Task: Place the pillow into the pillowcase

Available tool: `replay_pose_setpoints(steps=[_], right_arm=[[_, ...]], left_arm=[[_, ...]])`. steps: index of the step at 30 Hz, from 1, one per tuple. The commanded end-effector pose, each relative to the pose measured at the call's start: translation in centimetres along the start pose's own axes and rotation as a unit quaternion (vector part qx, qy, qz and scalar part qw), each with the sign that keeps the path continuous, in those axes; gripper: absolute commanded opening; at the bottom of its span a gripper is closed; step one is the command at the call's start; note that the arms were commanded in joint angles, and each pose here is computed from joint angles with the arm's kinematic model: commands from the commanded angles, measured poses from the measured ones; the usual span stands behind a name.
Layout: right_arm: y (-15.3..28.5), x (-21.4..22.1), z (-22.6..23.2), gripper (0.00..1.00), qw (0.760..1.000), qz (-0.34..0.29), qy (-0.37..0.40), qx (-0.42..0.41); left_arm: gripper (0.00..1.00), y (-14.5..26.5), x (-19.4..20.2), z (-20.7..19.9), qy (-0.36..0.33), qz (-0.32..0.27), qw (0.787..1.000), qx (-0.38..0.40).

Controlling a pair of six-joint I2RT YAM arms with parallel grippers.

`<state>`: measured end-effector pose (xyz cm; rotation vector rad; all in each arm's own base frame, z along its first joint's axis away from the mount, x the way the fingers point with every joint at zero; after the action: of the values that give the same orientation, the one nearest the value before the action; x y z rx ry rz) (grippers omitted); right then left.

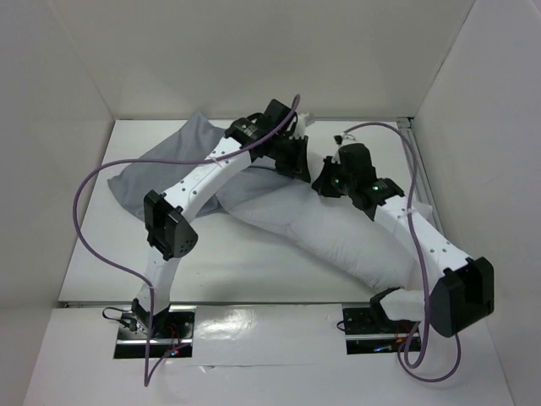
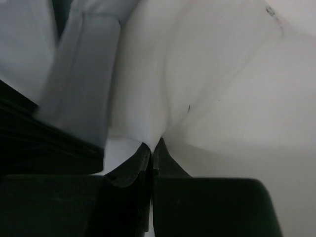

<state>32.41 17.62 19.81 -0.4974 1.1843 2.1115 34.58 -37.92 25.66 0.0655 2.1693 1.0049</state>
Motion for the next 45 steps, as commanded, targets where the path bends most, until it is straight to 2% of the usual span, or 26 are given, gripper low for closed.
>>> replay_pose_setpoints(steps=[1,5,6,9,10,12,13,14,17,18,19,21,22,23,25,26,27,28,29,30,31,32,34,36,38,45], right_arm=[[1.9,-5.8,3.1,0.00,0.983,-0.129,-0.089,-0.099],[1.3,-4.0,2.0,0.00,0.983,-0.116,-0.105,-0.097],[1.5,-3.9,1.9,0.00,0.983,-0.114,-0.105,-0.095],[1.3,-3.3,1.5,0.00,0.984,-0.105,-0.111,-0.087],[1.3,-3.3,1.1,0.00,0.985,-0.104,-0.114,-0.081],[1.2,-3.4,1.0,0.00,0.985,-0.096,-0.116,-0.081],[1.4,-3.4,1.3,0.00,0.985,-0.093,-0.116,-0.084],[1.0,-3.4,0.8,0.00,0.986,-0.089,-0.119,-0.080],[1.1,-3.9,0.9,0.00,0.986,-0.090,-0.115,-0.081],[0.8,-3.8,0.8,0.00,0.986,-0.086,-0.116,-0.078],[1.0,-4.0,1.1,0.00,0.987,-0.086,-0.110,-0.084],[0.7,-3.9,1.0,0.00,0.987,-0.081,-0.111,-0.079],[0.7,-3.9,1.0,0.00,0.987,-0.081,-0.111,-0.079],[0.9,-4.2,1.3,0.00,0.987,-0.085,-0.110,-0.082],[0.9,-4.0,1.5,0.00,0.987,-0.082,-0.108,-0.085],[0.7,-4.2,1.6,0.00,0.988,-0.082,-0.104,-0.085],[0.7,-4.2,1.6,0.00,0.988,-0.082,-0.103,-0.085],[0.7,-4.0,1.5,0.00,0.988,-0.079,-0.104,-0.082],[0.6,-4.0,1.9,0.00,0.988,-0.076,-0.102,-0.085],[0.6,-4.0,1.9,0.00,0.988,-0.076,-0.102,-0.085],[0.3,-3.7,1.9,0.00,0.989,-0.069,-0.102,-0.085],[0.2,-3.9,1.9,0.00,0.989,-0.067,-0.098,-0.083],[0.1,-4.0,2.4,0.00,0.989,-0.066,-0.095,-0.087],[0.4,-4.5,2.8,0.00,0.989,-0.070,-0.089,-0.090],[0.3,-4.5,2.7,0.00,0.990,-0.067,-0.085,-0.087],[0.3,-4.6,3.3,0.00,0.990,-0.065,-0.083,-0.090]], left_arm=[[0.00,-0.1,0.7,-4.7,0.009,0.004,0.996,0.083],[0.00,-1.4,1.4,-0.2,0.027,0.015,0.999,0.011],[0.20,-1.4,1.0,0.3,0.022,0.010,1.000,-0.006],[0.64,0.3,0.0,1.7,-0.012,0.000,0.999,-0.053],[0.82,1.3,-0.1,2.3,-0.035,-0.003,0.996,-0.079],[0.92,2.8,-0.6,2.9,-0.055,-0.017,0.992,-0.109],[0.93,3.7,-0.7,3.6,-0.065,-0.021,0.988,-0.138],[0.98,5.8,-1.2,3.4,-0.081,-0.040,0.984,-0.155],[0.98,8.8,-1.2,4.7,-0.090,-0.061,0.969,-0.222],[0.98,11.4,-2.0,4.1,-0.095,-0.099,0.963,-0.233],[0.98,11.5,-0.9,4.9,-0.087,-0.091,0.960,-0.251],[0.97,13.3,-0.4,5.9,-0.069,-0.119,0.946,-0.295],[0.94,14.4,0.8,6.3,-0.054,-0.137,0.939,-0.311],[0.91,15.4,1.3,7.5,-0.021,-0.160,0.923,-0.350],[0.77,16.4,3.4,8.8,0.034,-0.178,0.905,-0.386],[0.63,16.4,5.8,9.9,0.054,-0.184,0.895,-0.403],[0.61,15.9,7.0,10.2,0.085,-0.197,0.892,-0.397],[0.61,15.4,8.1,10.6,0.099,-0.206,0.891,-0.393],[0.61,13.3,11.9,12.0,0.114,-0.177,0.893,-0.397],[0.71,13.6,11.0,10.9,0.134,-0.234,0.895,-0.355],[0.73,13.0,11.7,11.0,0.142,-0.244,0.896,-0.343],[0.73,11.4,14.3,12.0,0.147,-0.230,0.899,-0.342],[0.68,11.5,14.4,12.0,0.175,-0.269,0.888,-0.328],[0.68,11.0,15.9,13.1,0.188,-0.269,0.880,-0.343],[0.67,11.3,15.2,13.5,0.192,-0.290,0.871,-0.347],[0.66,10.1,14.2,15.9,0.201,-0.279,0.869,-0.356]])
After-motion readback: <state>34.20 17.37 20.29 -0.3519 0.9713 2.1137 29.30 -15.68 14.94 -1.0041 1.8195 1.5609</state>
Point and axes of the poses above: each gripper's point midway between its finger pads, its own y axis back along the fingers, its own z axis along the line the jaws close on, x = y × z, the point moved 1 cm from there along y, back along the fingers, and after that the axes turned 14 degrees about -y, right-handed, at the moved point
